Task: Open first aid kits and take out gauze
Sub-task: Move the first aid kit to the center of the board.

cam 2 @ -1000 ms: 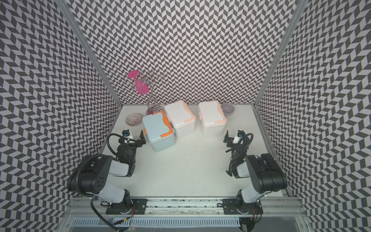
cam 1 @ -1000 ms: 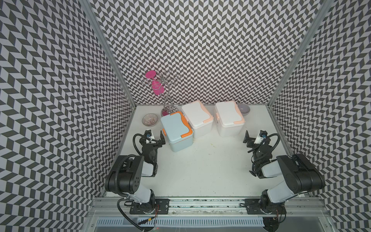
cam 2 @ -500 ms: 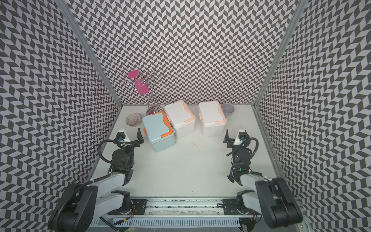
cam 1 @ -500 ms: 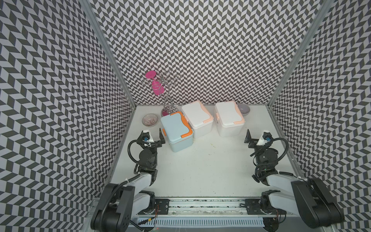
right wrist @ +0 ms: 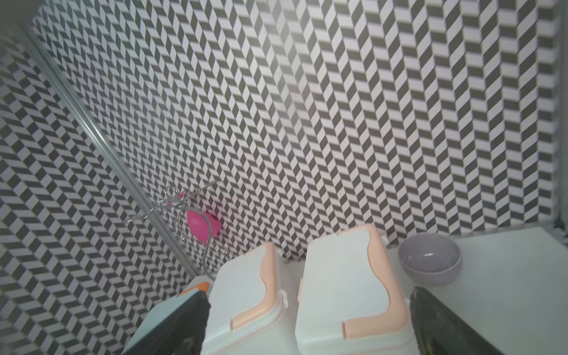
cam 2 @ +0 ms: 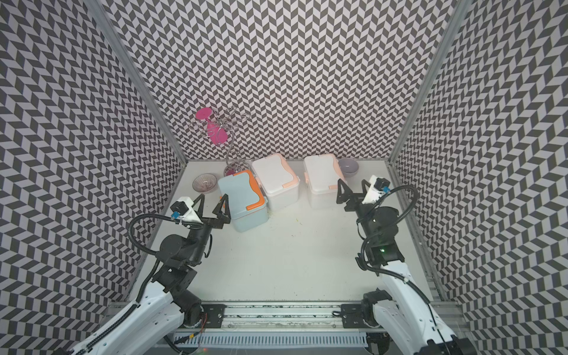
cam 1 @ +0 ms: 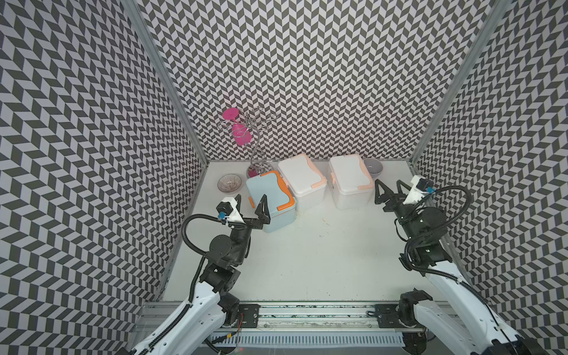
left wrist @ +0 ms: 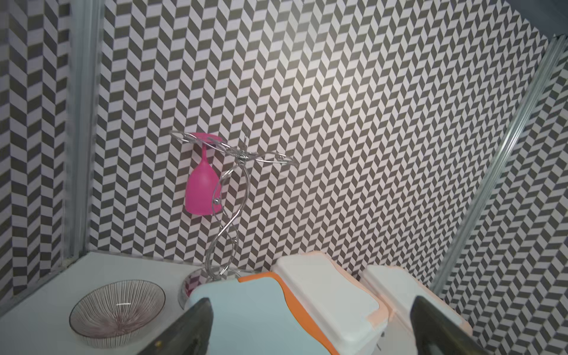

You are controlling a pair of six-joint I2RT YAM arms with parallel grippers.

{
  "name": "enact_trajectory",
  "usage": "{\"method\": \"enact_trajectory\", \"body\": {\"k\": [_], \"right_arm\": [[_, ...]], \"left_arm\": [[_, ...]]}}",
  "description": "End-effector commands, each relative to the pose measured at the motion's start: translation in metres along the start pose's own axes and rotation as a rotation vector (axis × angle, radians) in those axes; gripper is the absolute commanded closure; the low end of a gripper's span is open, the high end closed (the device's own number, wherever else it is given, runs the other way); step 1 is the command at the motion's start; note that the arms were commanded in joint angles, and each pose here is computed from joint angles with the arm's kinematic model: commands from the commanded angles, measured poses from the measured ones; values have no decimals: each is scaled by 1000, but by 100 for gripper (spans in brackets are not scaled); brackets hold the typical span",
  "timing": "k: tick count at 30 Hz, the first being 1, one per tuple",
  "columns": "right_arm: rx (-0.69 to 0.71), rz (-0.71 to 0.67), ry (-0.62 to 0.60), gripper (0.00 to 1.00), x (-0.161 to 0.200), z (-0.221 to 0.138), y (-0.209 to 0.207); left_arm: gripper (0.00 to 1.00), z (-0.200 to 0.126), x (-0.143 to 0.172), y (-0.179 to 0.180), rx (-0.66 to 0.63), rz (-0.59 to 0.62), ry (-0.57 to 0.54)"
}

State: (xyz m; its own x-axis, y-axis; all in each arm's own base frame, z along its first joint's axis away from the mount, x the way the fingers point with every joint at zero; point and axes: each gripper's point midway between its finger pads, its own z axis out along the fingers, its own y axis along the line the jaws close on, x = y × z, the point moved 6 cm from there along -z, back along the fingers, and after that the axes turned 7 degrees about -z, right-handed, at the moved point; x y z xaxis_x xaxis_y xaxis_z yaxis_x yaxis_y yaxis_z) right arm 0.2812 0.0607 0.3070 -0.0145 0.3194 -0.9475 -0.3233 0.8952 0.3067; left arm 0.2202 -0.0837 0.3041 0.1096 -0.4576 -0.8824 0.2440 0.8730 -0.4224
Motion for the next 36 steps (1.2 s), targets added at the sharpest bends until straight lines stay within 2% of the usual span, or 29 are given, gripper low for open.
{"method": "enact_trajectory", "body": {"k": [1, 5, 9, 15, 19, 27, 31, 36], "right_arm": [[-256, 126, 145, 0, 23, 9, 22], [-461, 140, 278, 7, 40, 34, 50], [-479, 62, 406, 9, 61, 67, 97], [-598, 70, 512, 18, 81, 110, 158], [-636, 47, 588, 22, 106, 136, 196], [-594, 35, 718, 26, 164, 188, 226], [-451, -6, 762, 28, 186, 214, 216], [-286, -74, 777, 27, 197, 228, 198]], "left_arm": [[0, -4, 23, 22, -152, 16, 106], [0, 1, 33, 17, -107, 23, 151], [0, 6, 50, 30, -210, -17, 217], [0, 8, 67, 49, -343, -105, 250], [0, 8, 70, 57, -336, -160, 247], [0, 8, 75, 68, -306, -206, 250], [0, 10, 78, 72, -307, -212, 262], [0, 13, 78, 70, -282, -206, 278]]}}
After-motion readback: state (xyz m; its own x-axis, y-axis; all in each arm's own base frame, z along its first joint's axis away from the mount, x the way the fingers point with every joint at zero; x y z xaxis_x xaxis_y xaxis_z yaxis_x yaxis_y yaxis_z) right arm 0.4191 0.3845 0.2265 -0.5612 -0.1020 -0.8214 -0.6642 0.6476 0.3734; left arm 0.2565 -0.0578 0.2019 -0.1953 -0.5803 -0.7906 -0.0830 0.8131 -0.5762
